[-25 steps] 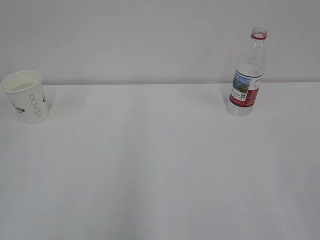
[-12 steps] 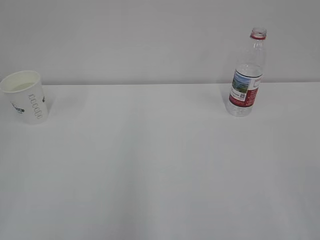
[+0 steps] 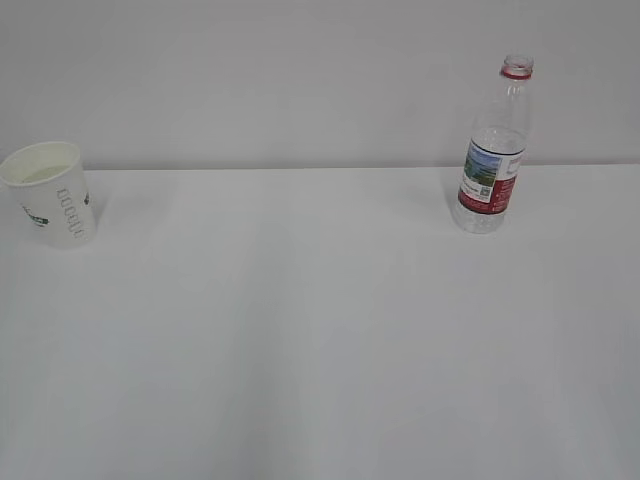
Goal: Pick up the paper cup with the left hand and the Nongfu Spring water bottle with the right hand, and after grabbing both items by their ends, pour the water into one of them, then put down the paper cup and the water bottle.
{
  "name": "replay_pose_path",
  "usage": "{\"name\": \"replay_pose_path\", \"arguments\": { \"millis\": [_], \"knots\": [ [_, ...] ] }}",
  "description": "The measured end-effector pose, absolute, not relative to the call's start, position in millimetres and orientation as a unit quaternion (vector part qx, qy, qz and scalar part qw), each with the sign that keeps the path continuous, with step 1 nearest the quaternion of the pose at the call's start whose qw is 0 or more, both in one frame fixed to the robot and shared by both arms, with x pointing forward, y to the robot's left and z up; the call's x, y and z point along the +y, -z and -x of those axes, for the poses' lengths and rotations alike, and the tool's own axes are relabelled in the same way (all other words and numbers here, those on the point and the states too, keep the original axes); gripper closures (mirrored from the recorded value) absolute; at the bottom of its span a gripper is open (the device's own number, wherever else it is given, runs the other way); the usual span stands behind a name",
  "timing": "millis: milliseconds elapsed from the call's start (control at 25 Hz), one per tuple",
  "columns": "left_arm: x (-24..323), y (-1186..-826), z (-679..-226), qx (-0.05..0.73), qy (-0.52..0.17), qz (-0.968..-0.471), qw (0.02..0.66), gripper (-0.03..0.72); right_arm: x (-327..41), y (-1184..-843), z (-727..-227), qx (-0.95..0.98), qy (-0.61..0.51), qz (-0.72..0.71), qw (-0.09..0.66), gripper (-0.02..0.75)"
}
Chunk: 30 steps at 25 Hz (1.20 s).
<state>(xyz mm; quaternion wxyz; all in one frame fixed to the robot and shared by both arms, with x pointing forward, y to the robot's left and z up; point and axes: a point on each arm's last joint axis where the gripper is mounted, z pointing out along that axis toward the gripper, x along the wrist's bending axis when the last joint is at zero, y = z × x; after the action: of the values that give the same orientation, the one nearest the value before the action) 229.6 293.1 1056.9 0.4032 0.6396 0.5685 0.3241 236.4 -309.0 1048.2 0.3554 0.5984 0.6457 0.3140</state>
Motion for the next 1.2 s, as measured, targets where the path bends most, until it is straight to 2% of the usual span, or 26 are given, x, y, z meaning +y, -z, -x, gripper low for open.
{"name": "replay_pose_path", "arguments": {
  "millis": [200, 1200],
  "knots": [
    [293.5, -1056.9, -229.5, 0.566, -0.324, -0.642, 0.403, 0.172, -309.3, -1047.8, -227.5, 0.613, -0.319, -0.613, 0.383, 0.149],
    [293.3, -1056.9, -229.9, 0.580, -0.333, -0.629, 0.395, 0.172, -309.2, -1047.8, -227.4, 0.610, -0.317, -0.616, 0.385, 0.149]
  ]
}}
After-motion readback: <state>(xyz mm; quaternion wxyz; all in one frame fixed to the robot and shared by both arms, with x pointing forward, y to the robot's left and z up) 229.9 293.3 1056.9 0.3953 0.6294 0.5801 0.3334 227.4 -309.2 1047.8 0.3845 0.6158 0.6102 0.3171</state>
